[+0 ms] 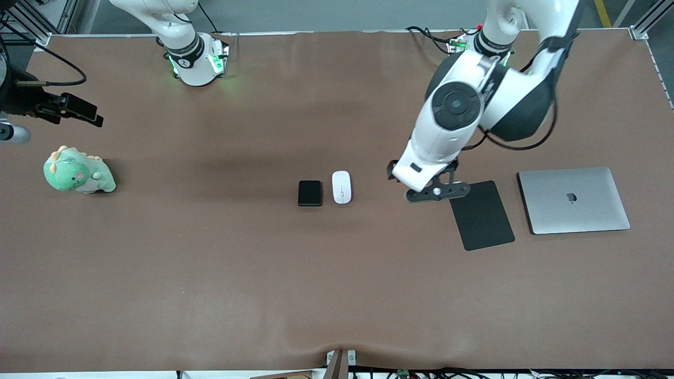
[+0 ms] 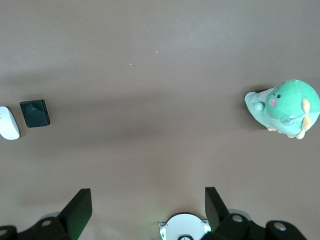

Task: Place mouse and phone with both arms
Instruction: 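Move the left gripper toward the white mouse, then lower the left gripper onto the mouse while the right gripper reaches the phone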

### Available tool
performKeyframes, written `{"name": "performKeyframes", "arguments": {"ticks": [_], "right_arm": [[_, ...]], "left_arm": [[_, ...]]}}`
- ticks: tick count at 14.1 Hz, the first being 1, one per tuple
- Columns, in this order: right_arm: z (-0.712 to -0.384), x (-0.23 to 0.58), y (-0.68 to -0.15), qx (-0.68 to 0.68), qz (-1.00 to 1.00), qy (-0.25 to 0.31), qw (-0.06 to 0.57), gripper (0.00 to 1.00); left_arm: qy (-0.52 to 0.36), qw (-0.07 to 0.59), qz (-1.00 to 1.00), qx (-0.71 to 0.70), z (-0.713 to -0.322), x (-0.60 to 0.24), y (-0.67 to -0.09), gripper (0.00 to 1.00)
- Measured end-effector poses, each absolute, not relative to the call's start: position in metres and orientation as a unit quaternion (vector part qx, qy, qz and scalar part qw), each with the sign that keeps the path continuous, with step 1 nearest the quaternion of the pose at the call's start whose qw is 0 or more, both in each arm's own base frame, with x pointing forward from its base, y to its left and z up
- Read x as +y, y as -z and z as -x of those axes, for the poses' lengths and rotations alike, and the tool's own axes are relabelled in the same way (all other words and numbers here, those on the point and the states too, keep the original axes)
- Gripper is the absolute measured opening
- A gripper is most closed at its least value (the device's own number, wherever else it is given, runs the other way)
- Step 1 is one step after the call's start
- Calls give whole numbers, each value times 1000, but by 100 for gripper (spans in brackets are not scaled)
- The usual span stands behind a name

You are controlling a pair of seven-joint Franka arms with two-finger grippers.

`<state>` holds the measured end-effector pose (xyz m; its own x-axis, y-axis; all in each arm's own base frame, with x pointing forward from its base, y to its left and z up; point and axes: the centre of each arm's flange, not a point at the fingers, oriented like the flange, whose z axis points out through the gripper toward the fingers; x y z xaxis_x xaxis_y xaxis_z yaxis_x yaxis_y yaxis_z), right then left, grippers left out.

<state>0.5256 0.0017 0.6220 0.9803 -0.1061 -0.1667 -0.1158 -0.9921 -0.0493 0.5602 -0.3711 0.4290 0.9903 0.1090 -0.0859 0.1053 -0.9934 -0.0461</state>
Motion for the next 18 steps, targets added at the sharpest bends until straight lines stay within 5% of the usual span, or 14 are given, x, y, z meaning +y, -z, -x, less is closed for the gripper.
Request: {"name": "performKeyframes", "arguments": {"ticks": [9, 18], "right_arm": [[-553, 11, -568, 45, 990, -129, 33, 100], [-570, 64, -522, 0, 986, -162, 28, 100]], "left_arm": [[-38, 2, 997, -72, -554, -437, -314, 100], [-20, -29, 999, -40, -504, -515, -236, 100]]}}
